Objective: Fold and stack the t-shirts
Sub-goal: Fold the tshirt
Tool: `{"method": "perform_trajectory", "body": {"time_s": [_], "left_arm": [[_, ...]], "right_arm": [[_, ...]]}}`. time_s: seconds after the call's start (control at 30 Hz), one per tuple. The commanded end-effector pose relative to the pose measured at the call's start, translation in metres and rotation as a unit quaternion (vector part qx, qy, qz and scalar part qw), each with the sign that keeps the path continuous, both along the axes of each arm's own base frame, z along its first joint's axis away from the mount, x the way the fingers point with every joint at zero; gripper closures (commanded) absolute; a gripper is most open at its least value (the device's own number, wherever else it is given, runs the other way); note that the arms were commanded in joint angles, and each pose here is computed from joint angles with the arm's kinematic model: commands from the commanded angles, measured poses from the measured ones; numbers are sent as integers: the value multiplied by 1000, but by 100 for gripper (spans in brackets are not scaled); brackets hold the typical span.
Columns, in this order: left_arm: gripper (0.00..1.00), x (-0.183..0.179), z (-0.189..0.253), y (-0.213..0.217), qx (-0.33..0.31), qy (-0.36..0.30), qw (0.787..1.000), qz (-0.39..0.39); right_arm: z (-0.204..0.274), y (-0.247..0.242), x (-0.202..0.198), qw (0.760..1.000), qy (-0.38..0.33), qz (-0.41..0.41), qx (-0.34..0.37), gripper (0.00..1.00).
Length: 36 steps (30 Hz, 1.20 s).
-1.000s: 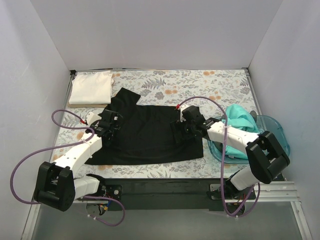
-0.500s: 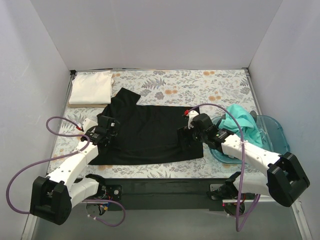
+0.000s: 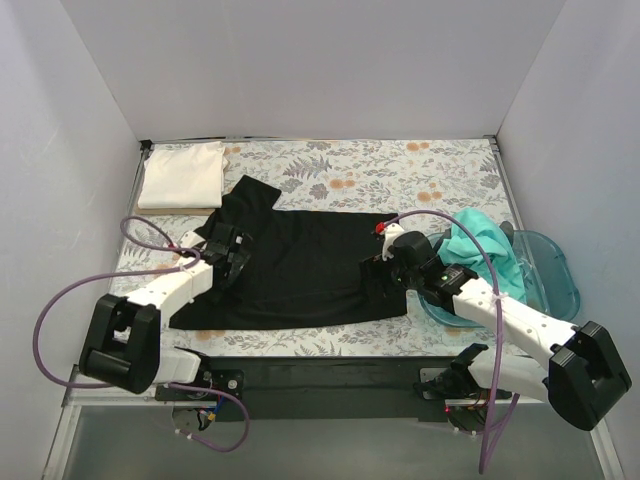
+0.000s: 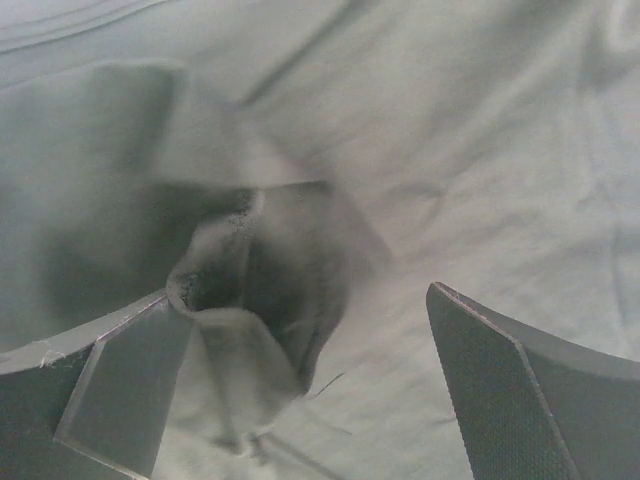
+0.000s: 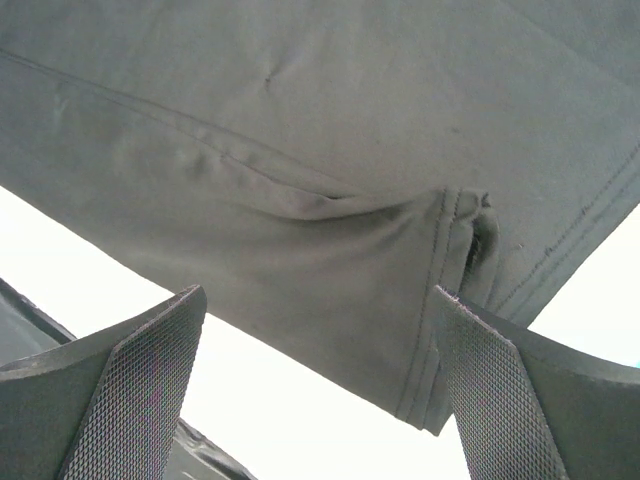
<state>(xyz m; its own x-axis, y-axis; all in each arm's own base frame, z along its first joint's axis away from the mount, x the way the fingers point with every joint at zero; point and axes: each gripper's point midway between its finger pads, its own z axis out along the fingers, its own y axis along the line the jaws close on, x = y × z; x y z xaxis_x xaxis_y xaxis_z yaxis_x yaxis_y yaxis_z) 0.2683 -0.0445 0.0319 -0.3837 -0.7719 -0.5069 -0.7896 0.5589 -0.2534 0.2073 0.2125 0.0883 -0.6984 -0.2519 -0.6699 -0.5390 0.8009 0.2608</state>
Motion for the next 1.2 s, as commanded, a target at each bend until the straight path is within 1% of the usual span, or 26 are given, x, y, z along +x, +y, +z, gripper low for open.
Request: {"method": "perform_trajectory", "body": {"time_s": [0.0, 0.3, 0.5, 0.63, 0.77, 0.83, 0.87, 0.97, 1.0, 1.03, 1.07, 1.1, 1.13, 1.17], "left_arm": [[2, 35, 20, -11, -5, -42, 999, -11], [2, 79, 25, -30, -6, -47, 998, -41], [2, 90, 18, -42, -9, -31, 996, -81], [2, 94, 31, -44, -7, -44, 994, -98], [2, 107, 63, -42, 12, -83, 990, -109], [2, 117, 77, -38, 28, -99, 989, -108], [2, 127, 90, -41, 30, -114, 987, -112], [2, 148, 89, -39, 67, -102, 985, -123], [2, 167, 107, -41, 72, -119, 984, -116], [2, 172, 92, -34, 101, -93, 985, -109], [2, 183, 93, -33, 113, -92, 983, -109], [2, 200, 106, -35, 121, -108, 981, -107], [2, 211, 112, -30, 143, -110, 978, -104], [2, 220, 88, -28, 156, -80, 979, -106]], "right_arm": [[2, -6, 3, 1000, -17, -10, -3, 2], [3, -10, 3, 1000, -19, -16, -9, 2], [4, -17, 10, 999, -31, -36, -23, 2], [9, -18, 15, 998, -39, -45, -25, 2], [17, -19, 21, 997, -53, -55, -26, 2], [19, -20, 23, 996, -57, -59, -28, 2], [19, -22, 26, 996, -60, -66, -31, 2], [19, -25, 30, 994, -64, -76, -39, 2], [20, -25, 30, 994, -65, -76, -40, 2], [18, -25, 30, 994, -65, -76, -43, 2], [20, -26, 32, 994, -69, -77, -44, 2], [19, -26, 32, 994, -69, -77, -46, 2], [19, -28, 33, 993, -70, -79, -49, 2], [17, -31, 35, 992, -72, -86, -55, 2]]}}
